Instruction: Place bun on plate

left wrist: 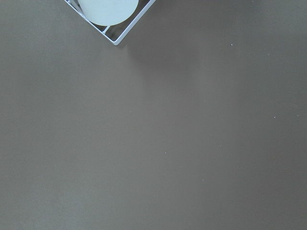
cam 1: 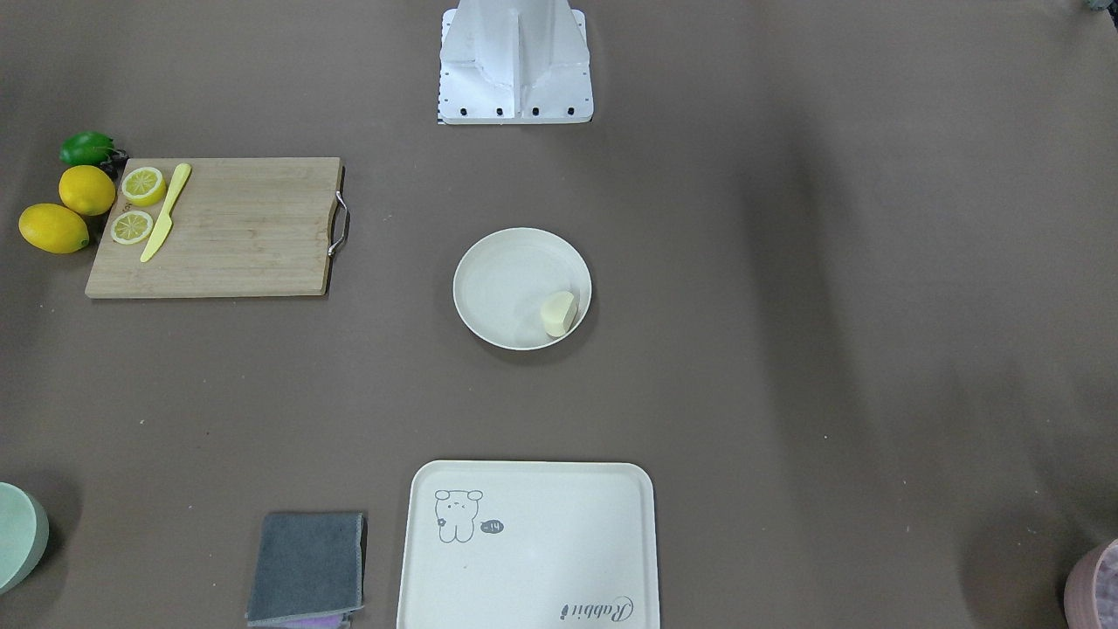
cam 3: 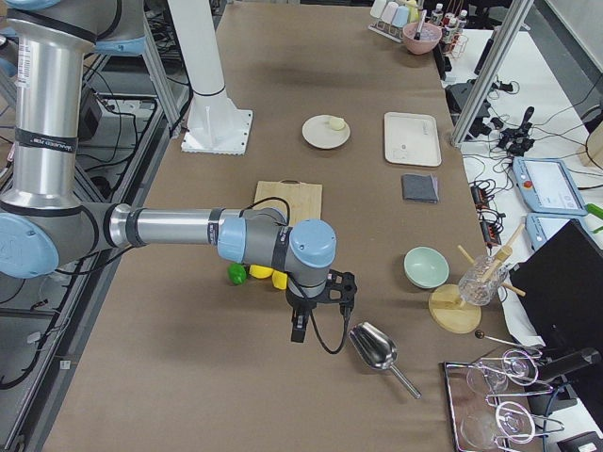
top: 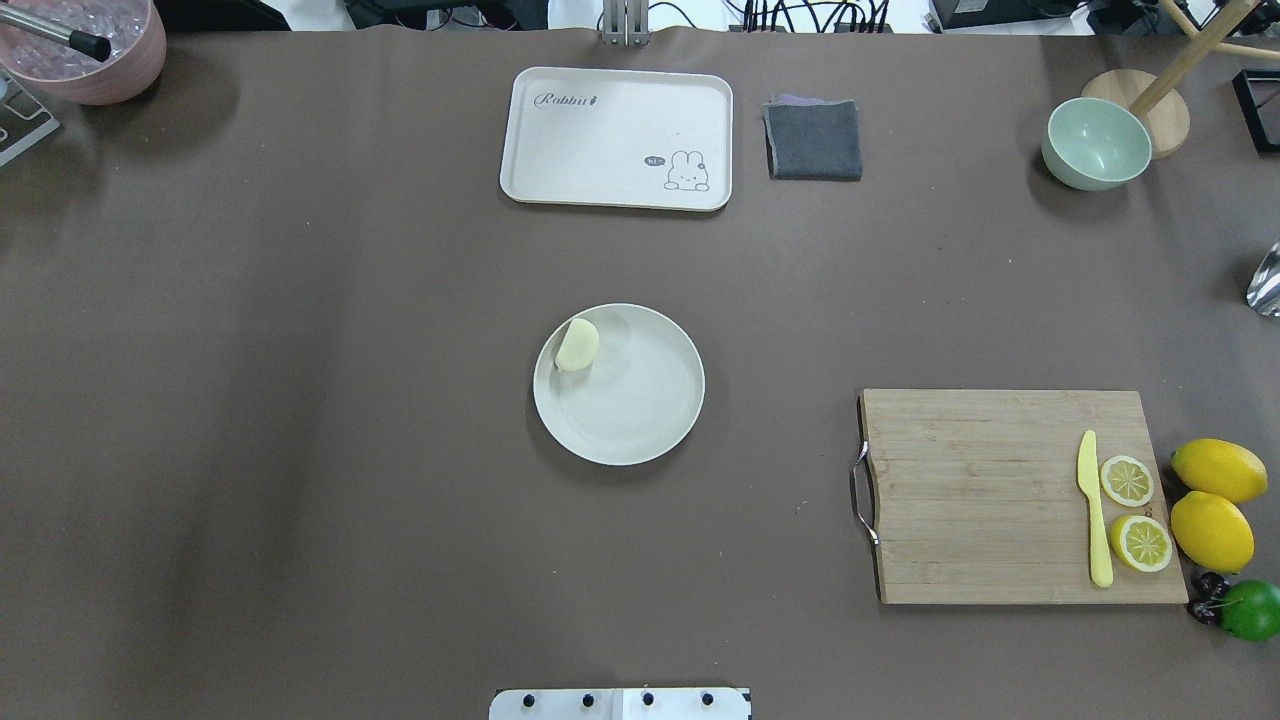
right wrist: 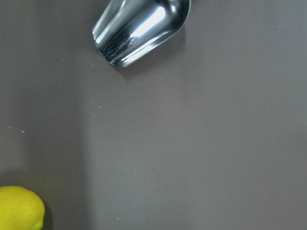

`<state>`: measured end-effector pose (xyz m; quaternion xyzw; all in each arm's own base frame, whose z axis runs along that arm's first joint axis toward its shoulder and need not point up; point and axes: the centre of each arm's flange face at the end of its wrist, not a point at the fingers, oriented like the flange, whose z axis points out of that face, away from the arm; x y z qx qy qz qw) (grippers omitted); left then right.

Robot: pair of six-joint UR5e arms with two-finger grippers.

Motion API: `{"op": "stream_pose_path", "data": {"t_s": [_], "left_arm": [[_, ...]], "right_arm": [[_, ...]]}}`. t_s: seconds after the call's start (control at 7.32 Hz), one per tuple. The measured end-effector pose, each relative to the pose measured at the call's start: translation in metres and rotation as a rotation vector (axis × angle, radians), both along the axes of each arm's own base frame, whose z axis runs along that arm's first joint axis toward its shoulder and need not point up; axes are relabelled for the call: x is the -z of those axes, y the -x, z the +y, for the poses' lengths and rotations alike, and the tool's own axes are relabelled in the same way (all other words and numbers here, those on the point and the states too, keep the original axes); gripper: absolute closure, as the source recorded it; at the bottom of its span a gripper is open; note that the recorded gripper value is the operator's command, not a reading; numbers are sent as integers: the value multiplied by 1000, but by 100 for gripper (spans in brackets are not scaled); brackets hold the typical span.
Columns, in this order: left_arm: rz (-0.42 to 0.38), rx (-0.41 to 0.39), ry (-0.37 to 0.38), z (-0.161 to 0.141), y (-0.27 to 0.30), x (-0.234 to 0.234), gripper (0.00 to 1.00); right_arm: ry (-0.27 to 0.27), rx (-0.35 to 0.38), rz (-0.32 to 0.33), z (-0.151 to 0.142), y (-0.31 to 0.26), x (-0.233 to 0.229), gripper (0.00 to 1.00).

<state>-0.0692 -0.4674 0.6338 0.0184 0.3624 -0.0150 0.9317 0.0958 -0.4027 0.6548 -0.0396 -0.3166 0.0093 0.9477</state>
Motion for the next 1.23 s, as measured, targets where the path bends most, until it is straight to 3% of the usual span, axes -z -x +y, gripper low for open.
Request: {"op": "stream_pose_path", "data": {"t_s": [0.27,1.23], "left_arm": [[-1,-1,-2,0,0,0,2],[1,-3,-4,4,-1,0,2]], "right_arm": [[-10,16,43,2,-3,0,0],[-22,35,47,-2,4,5,0]]}}
